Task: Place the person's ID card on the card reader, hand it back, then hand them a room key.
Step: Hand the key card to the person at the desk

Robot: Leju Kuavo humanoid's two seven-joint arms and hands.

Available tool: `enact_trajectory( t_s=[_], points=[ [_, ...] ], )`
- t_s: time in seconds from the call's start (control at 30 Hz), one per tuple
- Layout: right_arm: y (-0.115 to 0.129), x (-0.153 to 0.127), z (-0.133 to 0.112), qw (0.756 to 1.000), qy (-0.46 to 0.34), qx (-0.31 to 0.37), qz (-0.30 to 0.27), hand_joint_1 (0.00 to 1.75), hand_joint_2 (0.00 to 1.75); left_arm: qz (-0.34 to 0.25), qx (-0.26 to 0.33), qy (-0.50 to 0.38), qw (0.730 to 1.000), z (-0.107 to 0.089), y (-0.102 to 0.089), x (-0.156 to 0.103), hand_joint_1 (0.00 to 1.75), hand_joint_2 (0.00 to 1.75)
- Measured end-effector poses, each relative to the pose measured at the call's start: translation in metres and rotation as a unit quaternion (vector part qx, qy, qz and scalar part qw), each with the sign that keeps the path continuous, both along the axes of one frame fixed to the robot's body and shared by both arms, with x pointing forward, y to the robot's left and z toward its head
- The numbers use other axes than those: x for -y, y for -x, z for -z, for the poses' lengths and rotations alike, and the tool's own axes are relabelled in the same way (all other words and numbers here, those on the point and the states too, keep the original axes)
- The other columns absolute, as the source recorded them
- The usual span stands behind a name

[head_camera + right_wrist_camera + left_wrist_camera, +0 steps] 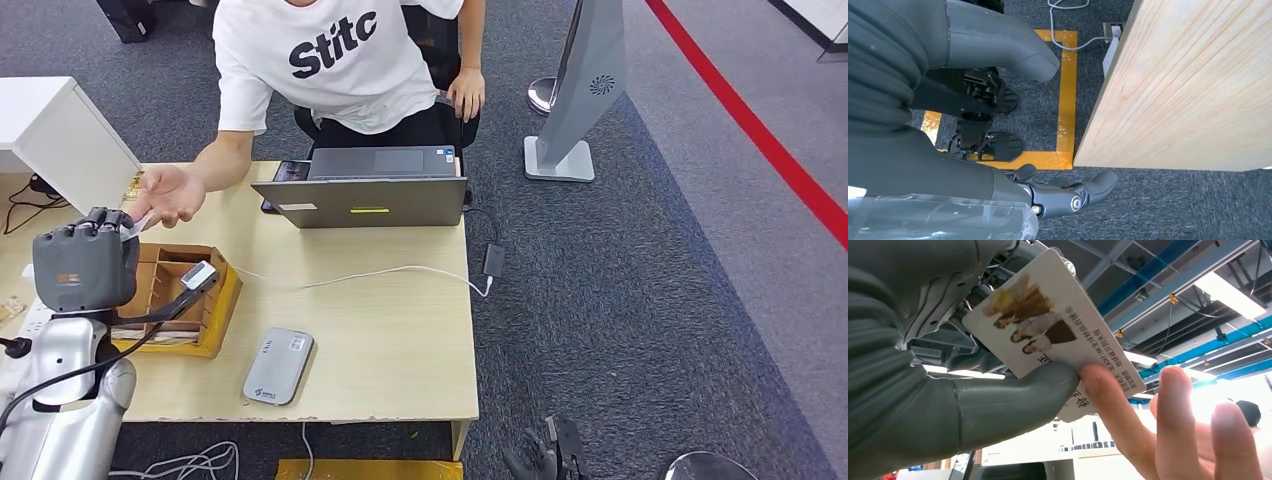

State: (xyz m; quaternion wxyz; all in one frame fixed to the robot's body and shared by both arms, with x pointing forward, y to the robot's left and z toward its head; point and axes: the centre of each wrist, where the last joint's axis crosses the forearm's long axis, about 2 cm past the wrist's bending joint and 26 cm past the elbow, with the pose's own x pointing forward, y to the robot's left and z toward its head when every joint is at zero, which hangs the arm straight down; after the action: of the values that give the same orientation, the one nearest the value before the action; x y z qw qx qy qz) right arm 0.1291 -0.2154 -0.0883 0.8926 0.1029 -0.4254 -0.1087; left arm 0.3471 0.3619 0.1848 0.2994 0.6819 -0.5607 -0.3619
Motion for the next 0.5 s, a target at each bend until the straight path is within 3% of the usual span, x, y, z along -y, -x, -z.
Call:
enact_trajectory(
  t_s=[0.37,0.5],
  points=[
    [0.0,-0.001,0.0,1.0,-0.001,0.0,0.002,0.0,1.75,0.006,-0.001,-0.007,1.0,0.008,0.007,-0.002,0.0,1.75],
    [0.0,-0.001,0.0,1.0,-0.002,0.0,0.006,0.0,1.75,0.044,-0.005,-0.026,0.999,0.013,0.017,0.003,0.0,1.75]
  ],
)
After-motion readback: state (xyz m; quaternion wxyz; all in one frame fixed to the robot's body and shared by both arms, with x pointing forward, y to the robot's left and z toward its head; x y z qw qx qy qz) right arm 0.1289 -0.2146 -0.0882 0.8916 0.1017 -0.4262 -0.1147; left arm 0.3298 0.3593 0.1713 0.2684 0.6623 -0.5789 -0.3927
